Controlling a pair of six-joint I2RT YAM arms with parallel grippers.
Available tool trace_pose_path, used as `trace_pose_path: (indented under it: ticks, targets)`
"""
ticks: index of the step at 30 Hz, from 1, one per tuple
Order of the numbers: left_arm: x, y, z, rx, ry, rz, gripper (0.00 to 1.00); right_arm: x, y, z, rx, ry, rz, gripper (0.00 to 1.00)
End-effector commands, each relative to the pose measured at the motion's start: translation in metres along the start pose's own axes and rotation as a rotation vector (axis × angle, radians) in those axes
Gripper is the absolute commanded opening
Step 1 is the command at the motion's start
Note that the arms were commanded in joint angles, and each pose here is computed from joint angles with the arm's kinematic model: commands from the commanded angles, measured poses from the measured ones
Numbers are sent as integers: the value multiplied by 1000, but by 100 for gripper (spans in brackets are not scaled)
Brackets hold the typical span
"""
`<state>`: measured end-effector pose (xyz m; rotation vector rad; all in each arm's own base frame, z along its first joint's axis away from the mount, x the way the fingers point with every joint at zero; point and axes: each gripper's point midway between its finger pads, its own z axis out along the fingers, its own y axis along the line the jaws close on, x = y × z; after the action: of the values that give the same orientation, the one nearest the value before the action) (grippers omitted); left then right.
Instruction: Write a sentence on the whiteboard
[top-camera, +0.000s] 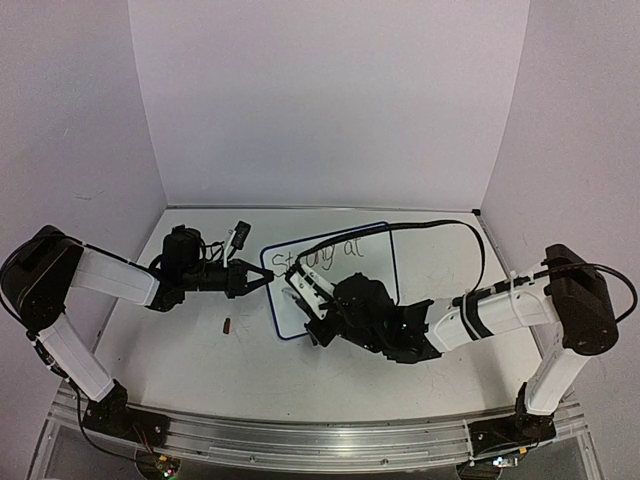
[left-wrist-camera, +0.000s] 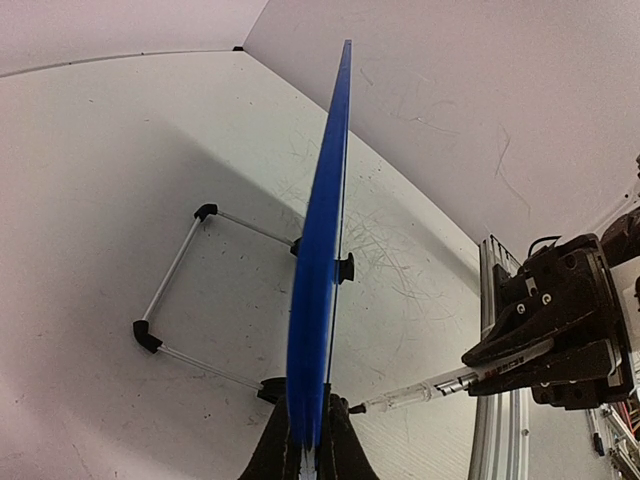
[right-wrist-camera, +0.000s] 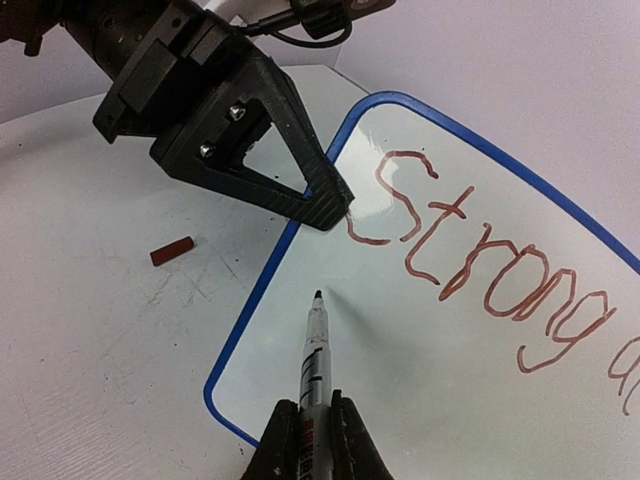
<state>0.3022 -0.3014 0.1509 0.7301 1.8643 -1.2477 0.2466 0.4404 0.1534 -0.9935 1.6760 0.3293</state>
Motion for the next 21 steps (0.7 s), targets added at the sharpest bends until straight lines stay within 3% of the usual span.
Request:
trace_pose_path:
  ticks: [1,21]
  targets:
    - [9,15,-2,-84,24,-8,0,-25,-4,5,27,-62,29,0]
    - [7,14,-1,-82,21,-2,0,-12,-9,12,54,-27,42,0]
